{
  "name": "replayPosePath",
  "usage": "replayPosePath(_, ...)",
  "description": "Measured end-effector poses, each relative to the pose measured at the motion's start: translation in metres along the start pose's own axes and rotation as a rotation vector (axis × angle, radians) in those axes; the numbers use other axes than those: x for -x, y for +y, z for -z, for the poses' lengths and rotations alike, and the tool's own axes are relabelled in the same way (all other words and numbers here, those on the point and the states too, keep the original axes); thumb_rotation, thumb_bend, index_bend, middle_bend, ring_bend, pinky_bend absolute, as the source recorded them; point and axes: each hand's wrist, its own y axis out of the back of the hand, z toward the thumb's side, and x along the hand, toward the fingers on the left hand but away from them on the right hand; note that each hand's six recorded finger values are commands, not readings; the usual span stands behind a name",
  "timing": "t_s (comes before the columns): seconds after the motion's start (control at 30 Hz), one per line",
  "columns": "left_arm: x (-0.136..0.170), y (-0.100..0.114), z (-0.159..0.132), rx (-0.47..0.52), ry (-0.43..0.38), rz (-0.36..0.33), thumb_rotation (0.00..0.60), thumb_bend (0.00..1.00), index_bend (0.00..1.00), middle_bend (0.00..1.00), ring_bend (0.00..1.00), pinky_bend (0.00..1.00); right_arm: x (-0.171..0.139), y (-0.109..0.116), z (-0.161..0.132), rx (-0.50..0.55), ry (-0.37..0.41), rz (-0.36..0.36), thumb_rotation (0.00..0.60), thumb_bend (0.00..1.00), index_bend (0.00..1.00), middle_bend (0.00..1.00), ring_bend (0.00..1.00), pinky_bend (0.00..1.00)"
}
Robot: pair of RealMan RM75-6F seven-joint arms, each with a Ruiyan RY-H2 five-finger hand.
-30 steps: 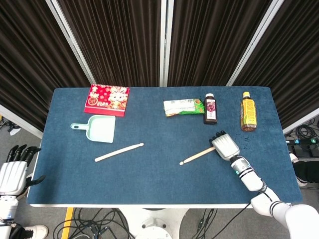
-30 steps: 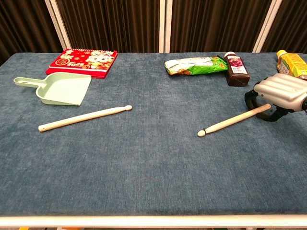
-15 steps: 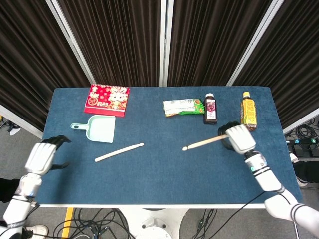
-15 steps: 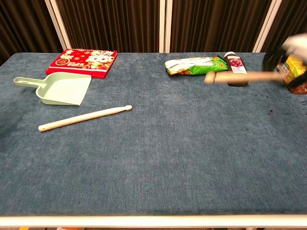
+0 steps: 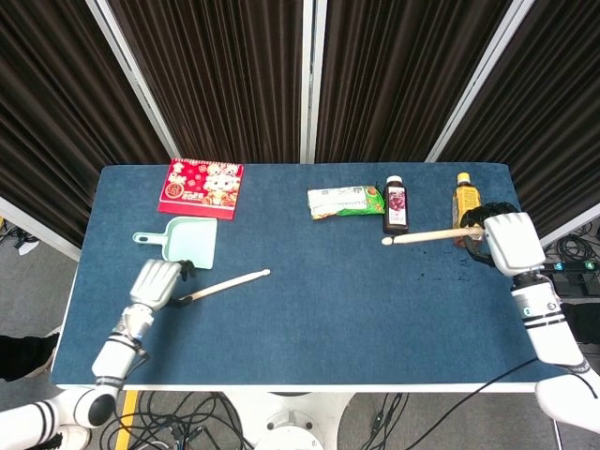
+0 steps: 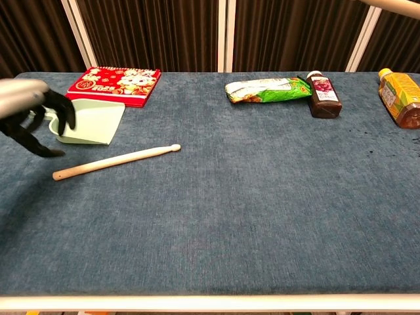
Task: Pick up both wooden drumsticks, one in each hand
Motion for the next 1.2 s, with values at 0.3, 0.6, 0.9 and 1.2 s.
replayPosePath(0.3,-0.008,-0.028,-0.014,-0.039,0.072,0.065,0.600,0.23,0.46,0.49,0.75,0.89,-0.005,-0.014,0.006,0.007,-0.019,-0.036,0.600,0.70,0.66,0.57,0.34,0.35)
replayPosePath(0.6,-0.014,-0.037,-0.005,-0.097,0.133,0.095,0.600,0.26,0.46,0.49,0.75,0.89,-0.006,-0.021,0.010,0.022,-0.024,-0.048,0.600,0.70,0.66,0.57,0.34,0.35)
replayPosePath(0.9,-0.014,-0.040,-0.008,-0.103,0.135,0.130,0.600,0.28,0.47,0.50,0.75,0.89,-0.007,-0.028,0.012,0.025,-0.029,-0.061,0.600,0.70,0.66,0.57,0.34,0.35)
replayPosePath(1.2,-0.016,-0.043,-0.009,-0.103,0.137,0.141,0.600,0.32,0.49,0.51,0.76,0.89,-0.007,-0.031,0.013,0.021,-0.034,-0.071,0.600,0.70,0.66,0.57,0.35,0.35)
